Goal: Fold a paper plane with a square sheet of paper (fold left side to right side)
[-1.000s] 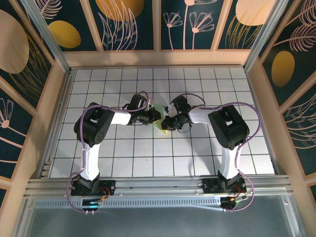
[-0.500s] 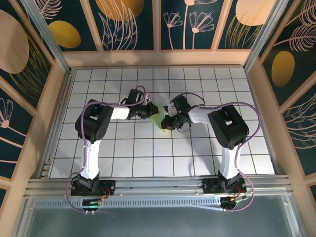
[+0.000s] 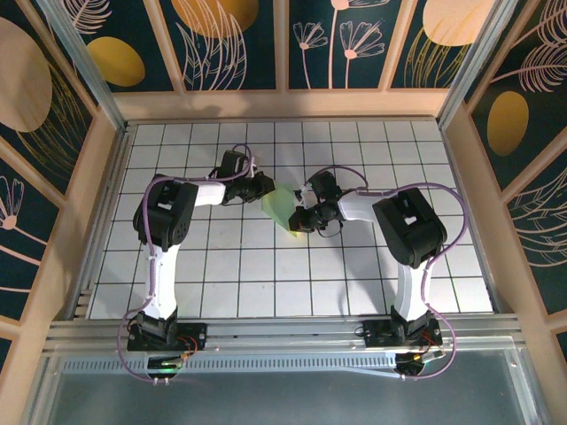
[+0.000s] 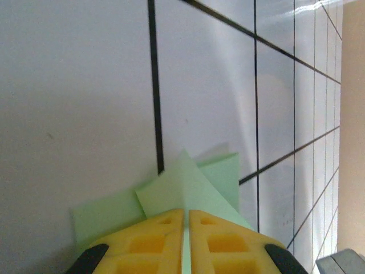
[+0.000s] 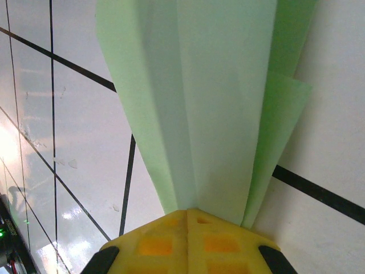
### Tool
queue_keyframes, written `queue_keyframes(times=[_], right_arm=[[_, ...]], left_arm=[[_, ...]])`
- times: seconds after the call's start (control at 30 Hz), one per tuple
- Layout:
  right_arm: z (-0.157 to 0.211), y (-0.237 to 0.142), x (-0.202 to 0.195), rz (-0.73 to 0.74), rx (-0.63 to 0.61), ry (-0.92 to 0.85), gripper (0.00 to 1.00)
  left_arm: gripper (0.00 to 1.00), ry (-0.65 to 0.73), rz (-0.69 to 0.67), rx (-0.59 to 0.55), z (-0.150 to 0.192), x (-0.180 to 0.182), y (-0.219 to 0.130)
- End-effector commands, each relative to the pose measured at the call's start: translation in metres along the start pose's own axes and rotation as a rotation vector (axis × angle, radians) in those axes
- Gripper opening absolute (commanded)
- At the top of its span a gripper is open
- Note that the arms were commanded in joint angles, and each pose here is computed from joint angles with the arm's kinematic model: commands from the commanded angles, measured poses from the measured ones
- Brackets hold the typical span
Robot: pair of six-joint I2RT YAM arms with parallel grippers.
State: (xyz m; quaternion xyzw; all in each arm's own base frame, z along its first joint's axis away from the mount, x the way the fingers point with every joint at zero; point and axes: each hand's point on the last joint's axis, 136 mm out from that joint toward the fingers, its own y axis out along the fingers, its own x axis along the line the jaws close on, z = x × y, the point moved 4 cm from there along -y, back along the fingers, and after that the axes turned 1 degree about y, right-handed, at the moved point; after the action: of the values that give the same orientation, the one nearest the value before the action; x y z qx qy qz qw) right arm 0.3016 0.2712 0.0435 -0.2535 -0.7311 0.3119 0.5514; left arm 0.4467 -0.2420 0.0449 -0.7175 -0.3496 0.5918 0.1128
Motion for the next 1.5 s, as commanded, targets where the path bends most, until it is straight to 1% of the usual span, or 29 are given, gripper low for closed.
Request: queue_keyframes(times=[0.0, 0.27, 0.47, 0.57, 0.7, 0.8, 0.93, 1.03, 1.17, 1.37, 1.47], right_arm=[[0.057, 0.016, -0.05, 0.204, 0.19, 0.131, 0.0], [0.056, 0.015, -0.048, 0.201, 0.183, 0.131, 0.0], [0.054, 0.014, -0.047, 0.199, 0.177, 0.13, 0.0], [0.053, 0.014, -0.046, 0.197, 0.172, 0.129, 0.0], [0.05, 0.014, -0.043, 0.187, 0.161, 0.128, 0.0], [0.048, 0.014, -0.043, 0.187, 0.158, 0.125, 0.0], [0.049, 0.014, -0.044, 0.19, 0.159, 0.125, 0.0], [0.049, 0.014, -0.044, 0.193, 0.159, 0.126, 0.0], [0.051, 0.014, -0.046, 0.197, 0.161, 0.128, 0.0], [0.051, 0.014, -0.047, 0.202, 0.16, 0.132, 0.0], [0.052, 0.015, -0.048, 0.209, 0.166, 0.131, 0.0]], left_arm=[[0.12, -0.016, -0.156, -0.088, -0.024, 0.049, -0.002], [0.12, -0.021, -0.189, -0.124, -0.049, 0.063, -0.008], [0.12, 0.015, -0.21, -0.133, -0.061, 0.06, -0.012], [0.11, 0.033, -0.186, -0.146, -0.062, 0.05, -0.019], [0.11, 0.063, -0.135, -0.157, -0.046, 0.03, -0.039], [0.11, 0.088, -0.065, -0.112, -0.017, 0.01, -0.045], [0.11, 0.13, 0.028, -0.022, 0.026, -0.023, -0.037], [0.11, 0.146, 0.078, 0.019, 0.043, -0.041, -0.026], [0.11, 0.16, 0.098, 0.034, 0.048, -0.053, -0.015], [0.11, 0.166, 0.091, 0.055, 0.043, -0.05, 0.003], [0.11, 0.185, 0.059, 0.053, 0.039, -0.045, 0.009]])
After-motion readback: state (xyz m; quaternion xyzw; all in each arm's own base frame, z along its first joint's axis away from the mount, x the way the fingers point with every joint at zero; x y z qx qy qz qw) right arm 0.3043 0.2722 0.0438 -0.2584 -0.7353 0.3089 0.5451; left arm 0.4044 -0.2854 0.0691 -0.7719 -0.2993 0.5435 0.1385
